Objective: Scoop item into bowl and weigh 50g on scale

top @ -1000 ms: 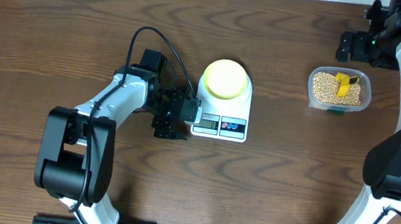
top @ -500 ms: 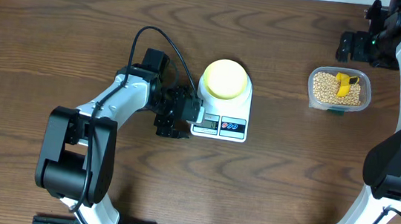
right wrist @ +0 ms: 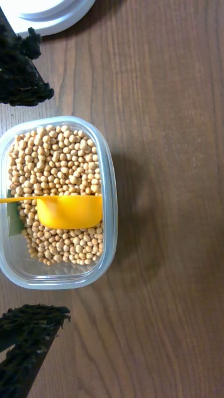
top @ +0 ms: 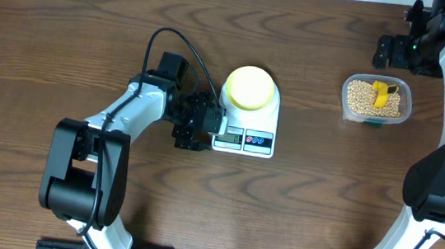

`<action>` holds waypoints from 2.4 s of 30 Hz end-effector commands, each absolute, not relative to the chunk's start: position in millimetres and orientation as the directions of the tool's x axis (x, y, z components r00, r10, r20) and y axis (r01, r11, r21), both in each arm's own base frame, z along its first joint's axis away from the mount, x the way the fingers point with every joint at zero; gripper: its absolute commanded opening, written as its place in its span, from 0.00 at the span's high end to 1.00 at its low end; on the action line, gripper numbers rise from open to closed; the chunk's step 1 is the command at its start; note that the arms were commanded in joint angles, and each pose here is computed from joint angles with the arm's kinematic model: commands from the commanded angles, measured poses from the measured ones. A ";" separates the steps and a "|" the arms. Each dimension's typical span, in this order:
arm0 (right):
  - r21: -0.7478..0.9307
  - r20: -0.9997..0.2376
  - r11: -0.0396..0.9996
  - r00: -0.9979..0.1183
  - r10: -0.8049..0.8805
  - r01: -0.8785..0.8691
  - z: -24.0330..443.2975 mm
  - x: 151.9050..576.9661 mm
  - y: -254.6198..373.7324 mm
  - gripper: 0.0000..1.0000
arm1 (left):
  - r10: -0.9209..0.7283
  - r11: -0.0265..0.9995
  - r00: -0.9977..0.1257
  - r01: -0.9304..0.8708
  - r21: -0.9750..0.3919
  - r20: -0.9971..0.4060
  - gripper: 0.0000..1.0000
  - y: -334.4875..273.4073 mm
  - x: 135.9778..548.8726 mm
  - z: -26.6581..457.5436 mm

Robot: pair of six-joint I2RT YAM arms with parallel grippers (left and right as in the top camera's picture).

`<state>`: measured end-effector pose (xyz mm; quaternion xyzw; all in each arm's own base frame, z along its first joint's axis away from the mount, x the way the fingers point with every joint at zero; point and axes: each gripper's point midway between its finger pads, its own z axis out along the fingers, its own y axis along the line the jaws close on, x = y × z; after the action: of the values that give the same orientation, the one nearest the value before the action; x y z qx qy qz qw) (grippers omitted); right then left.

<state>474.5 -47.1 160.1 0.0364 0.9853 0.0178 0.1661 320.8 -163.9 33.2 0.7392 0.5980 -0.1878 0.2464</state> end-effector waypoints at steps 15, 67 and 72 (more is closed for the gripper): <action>0.042 -0.334 0.997 -0.940 0.077 0.067 162.5 476.2 -49.0 0.01 | 0.775 -0.179 0.213 0.977 0.117 -0.595 0.03 -167.1 314.2 27.0; 0.044 -0.309 0.997 -0.948 0.079 0.068 159.9 470.5 -48.3 0.01 | 0.775 -0.179 0.213 0.977 0.117 -0.595 0.02 -167.1 314.2 27.0; 0.052 -0.241 0.996 -0.967 0.081 0.071 174.1 441.1 -44.0 0.01 | 0.775 -0.179 0.213 0.977 0.117 -0.595 0.02 -167.1 314.2 27.0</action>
<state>454.7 -44.6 154.8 0.0379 0.9912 0.0215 0.1246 320.5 -165.1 34.0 0.7384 0.5969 -0.1911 0.2489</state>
